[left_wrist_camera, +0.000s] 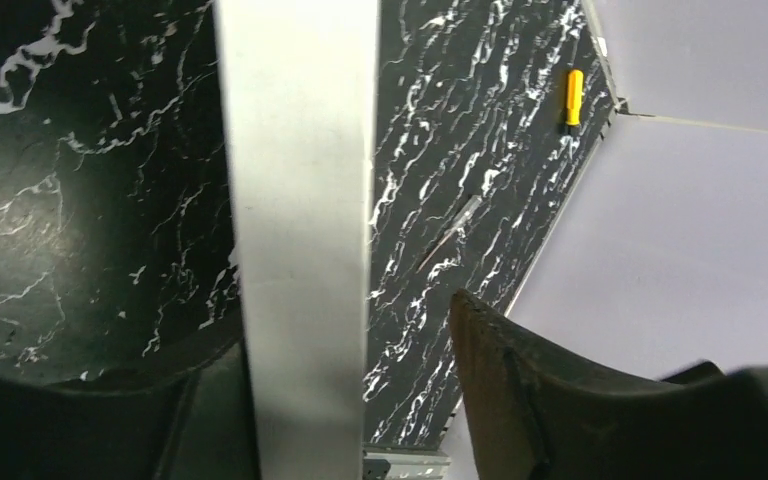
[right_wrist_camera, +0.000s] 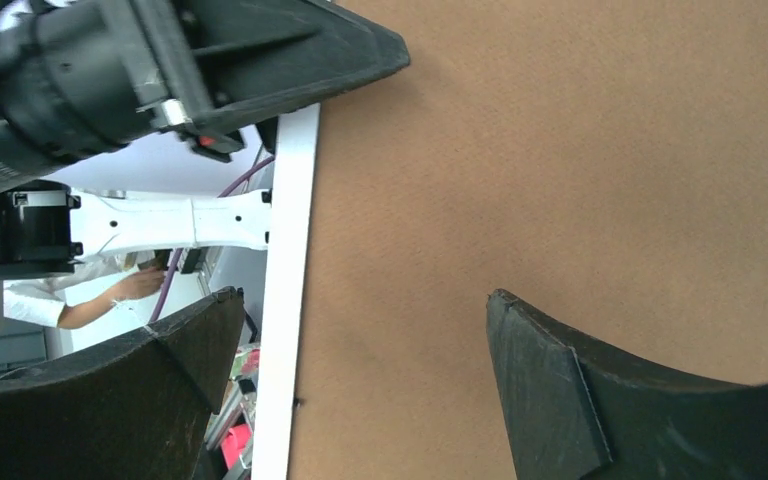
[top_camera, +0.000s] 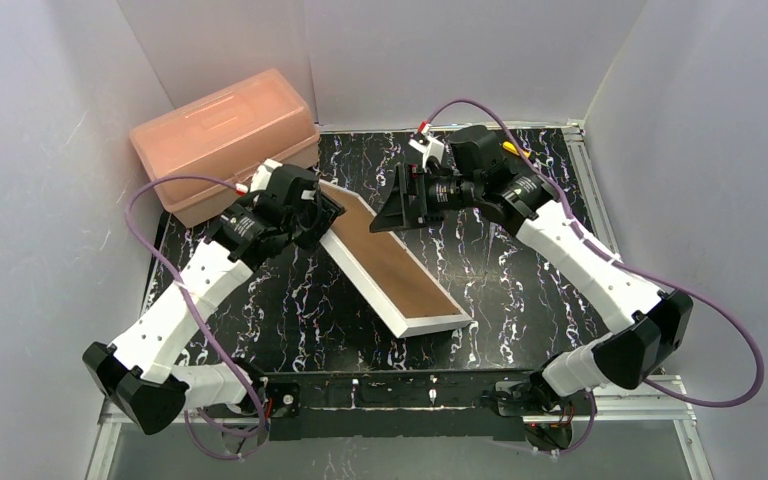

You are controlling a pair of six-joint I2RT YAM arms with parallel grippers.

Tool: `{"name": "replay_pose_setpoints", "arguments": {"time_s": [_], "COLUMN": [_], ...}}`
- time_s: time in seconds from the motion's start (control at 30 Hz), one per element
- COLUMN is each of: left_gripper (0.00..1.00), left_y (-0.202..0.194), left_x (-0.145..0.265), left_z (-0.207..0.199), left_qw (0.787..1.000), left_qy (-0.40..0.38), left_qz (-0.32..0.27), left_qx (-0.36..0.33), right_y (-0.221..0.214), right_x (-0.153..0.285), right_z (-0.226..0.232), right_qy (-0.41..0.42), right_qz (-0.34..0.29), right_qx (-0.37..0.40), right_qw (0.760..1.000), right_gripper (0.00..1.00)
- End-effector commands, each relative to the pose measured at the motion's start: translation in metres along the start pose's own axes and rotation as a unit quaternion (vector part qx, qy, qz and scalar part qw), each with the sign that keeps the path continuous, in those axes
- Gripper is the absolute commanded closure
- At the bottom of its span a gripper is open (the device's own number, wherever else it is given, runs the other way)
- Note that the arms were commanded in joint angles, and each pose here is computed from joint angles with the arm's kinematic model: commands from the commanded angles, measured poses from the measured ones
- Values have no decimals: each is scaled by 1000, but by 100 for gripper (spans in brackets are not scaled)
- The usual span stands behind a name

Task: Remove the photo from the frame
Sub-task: Turn over the photo frame at the center of the board.

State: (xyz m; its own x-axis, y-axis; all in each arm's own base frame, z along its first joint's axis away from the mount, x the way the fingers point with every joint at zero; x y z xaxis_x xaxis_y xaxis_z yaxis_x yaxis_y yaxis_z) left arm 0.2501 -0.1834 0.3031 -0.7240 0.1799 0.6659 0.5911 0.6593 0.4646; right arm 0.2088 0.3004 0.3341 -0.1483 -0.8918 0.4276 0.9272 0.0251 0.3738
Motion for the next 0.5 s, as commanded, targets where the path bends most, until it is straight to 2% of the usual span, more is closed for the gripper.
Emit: {"name": "replay_pose_setpoints", "arguments": {"time_s": [0.0, 0.07, 0.2, 0.33, 0.47], "left_gripper": [50, 59, 70, 71, 69], "left_y": [4, -2, -15, -25, -36], "left_x": [16, 17, 19, 16, 13], "left_z": [10, 20, 44, 66, 75], "left_qw": [999, 999, 998, 999, 998], "left_qy": [-13, -10, -11, -26, -65], "left_qz": [-13, -5, 4, -3, 4], "left_qx": [38, 45, 56, 35, -12], "right_y": [3, 4, 8, 10, 4], "right_x": [22, 26, 34, 33, 24], "right_z": [27, 27, 18, -6, -29], "right_qy": [51, 43, 2, -56, -81], "right_qz": [-38, -51, -86, -114, -107], "right_qx": [58, 68, 76, 65, 58], "right_qw": [996, 995, 993, 990, 989], "right_gripper": [4, 4, 5, 5, 5]}}
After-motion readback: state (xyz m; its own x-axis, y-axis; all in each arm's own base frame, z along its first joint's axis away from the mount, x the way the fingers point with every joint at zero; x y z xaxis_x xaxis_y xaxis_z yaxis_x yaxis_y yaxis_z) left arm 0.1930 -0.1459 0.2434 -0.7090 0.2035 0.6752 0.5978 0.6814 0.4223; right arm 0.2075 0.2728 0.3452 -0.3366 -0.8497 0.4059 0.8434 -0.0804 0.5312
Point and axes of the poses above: each gripper's point midway between its finger pads, its own x axis back along the fingers, its own z axis along the line the jaws close on, y = z × x, the point moved 4 cm from there along x, back along the fingers, and after that the axes turned 11 degrees about -x, right-handed, at the moved point
